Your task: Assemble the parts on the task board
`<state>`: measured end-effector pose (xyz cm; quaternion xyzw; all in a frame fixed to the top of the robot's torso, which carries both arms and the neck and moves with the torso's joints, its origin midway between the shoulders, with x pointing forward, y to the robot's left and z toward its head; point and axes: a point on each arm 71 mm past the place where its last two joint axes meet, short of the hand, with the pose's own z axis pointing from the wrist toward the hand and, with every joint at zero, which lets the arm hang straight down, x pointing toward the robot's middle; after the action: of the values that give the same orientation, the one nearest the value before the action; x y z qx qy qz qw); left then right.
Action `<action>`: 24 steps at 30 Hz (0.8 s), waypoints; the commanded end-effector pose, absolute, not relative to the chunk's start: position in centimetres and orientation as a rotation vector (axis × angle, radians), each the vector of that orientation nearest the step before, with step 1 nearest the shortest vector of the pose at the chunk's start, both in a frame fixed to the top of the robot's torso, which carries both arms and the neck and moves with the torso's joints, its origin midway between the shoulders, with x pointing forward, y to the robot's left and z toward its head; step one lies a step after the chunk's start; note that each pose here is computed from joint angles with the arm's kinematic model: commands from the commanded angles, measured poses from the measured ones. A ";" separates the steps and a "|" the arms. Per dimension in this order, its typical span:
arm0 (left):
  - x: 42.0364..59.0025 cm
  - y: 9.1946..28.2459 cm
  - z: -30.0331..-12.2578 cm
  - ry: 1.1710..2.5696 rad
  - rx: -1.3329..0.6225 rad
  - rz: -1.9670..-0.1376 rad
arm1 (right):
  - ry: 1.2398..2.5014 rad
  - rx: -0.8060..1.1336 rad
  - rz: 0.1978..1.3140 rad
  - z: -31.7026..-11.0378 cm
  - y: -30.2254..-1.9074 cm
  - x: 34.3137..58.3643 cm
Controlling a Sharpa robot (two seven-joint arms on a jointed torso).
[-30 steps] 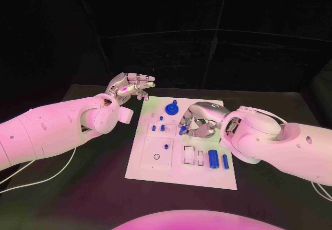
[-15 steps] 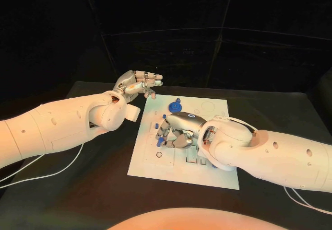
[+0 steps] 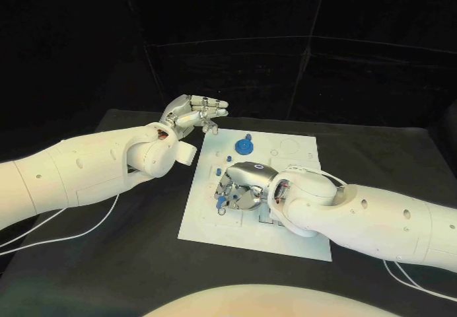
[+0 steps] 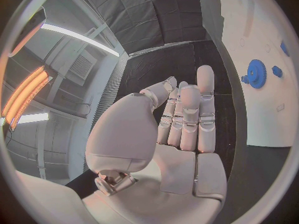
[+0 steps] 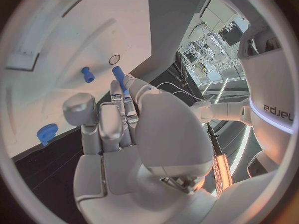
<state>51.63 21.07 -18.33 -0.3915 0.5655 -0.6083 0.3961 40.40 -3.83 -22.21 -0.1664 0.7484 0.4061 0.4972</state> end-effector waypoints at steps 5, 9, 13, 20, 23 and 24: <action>51.7 21.0 -18.2 1.435 -0.988 -1.557 | 1.839 -0.451 0.970 -22.7 -3.7 40.4; 51.7 21.0 -18.2 1.434 -0.988 -1.556 | 1.849 -0.463 0.965 -22.8 -3.6 40.4; 51.7 21.0 -18.2 1.434 -0.989 -1.555 | 1.857 -0.473 0.966 -22.9 -3.4 40.2; 51.7 21.1 -18.3 1.434 -0.989 -1.554 | 1.860 -0.487 0.962 -23.0 -3.4 40.1; 51.8 21.1 -18.3 1.434 -0.989 -1.553 | 1.861 -0.490 0.958 -23.0 -3.4 40.1; 51.8 21.1 -18.3 1.433 -0.990 -1.552 | 1.862 -0.491 0.957 -23.0 -3.4 40.1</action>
<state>51.76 21.24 -18.37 -0.3923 0.5655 -0.6069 0.3975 40.20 -3.34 -22.66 -0.1890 0.7558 0.4000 0.4828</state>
